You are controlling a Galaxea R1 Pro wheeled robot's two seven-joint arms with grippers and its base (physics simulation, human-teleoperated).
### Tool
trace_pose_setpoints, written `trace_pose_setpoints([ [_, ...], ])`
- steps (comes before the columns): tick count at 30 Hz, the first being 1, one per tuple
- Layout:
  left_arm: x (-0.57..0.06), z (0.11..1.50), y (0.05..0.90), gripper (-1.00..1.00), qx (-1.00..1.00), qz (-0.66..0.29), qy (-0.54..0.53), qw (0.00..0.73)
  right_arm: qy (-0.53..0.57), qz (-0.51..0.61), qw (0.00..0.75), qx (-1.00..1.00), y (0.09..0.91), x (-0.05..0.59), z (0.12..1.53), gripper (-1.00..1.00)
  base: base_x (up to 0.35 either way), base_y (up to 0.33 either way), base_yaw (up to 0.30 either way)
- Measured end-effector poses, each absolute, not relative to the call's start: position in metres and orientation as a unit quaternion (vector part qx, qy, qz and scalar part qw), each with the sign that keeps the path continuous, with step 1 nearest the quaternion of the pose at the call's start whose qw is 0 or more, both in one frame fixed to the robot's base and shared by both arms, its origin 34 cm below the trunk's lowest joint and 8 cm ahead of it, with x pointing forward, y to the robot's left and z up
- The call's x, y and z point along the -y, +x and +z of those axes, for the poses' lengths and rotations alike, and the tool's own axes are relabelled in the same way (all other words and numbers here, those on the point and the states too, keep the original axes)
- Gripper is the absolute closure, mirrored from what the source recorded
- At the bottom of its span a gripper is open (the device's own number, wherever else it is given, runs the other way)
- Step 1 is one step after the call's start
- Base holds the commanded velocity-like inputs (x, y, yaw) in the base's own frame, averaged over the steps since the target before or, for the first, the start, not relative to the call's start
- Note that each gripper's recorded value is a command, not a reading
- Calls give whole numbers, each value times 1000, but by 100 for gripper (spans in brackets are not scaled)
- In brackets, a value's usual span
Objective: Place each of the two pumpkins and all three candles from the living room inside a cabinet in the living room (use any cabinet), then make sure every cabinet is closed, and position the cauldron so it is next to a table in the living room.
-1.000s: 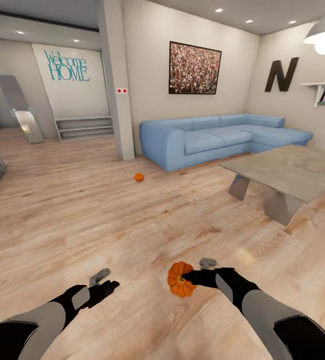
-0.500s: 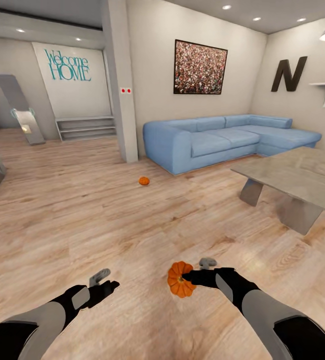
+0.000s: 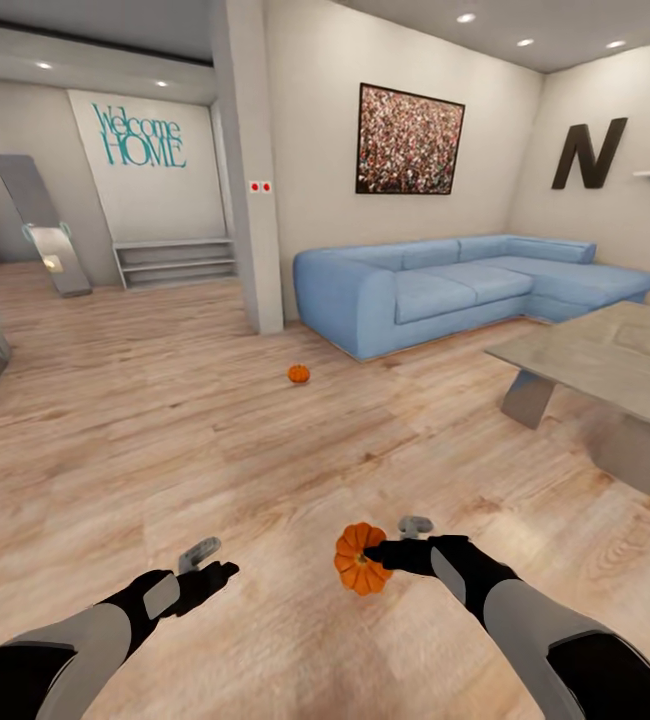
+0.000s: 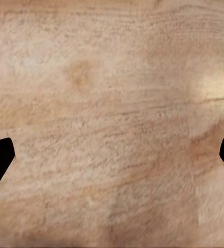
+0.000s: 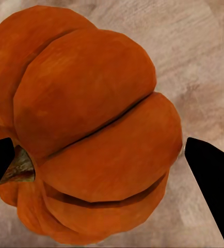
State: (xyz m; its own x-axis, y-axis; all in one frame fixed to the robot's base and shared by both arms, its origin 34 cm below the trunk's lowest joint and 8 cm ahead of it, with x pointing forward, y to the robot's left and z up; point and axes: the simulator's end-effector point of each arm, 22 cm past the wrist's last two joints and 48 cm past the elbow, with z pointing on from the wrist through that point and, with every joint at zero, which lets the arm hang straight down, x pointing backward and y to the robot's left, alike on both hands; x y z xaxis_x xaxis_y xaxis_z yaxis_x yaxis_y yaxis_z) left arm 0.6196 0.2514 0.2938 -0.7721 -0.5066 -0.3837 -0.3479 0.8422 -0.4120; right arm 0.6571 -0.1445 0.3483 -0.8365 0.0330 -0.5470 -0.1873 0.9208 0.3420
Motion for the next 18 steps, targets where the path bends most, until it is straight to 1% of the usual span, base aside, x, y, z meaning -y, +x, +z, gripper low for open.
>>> trace_pose_setpoints([
  [18, -251, 294, 617, -100, -928, -160, -231, 244, -43, 192, 283, -939, 656, 145, 350, 100, 295, 200, 0],
])
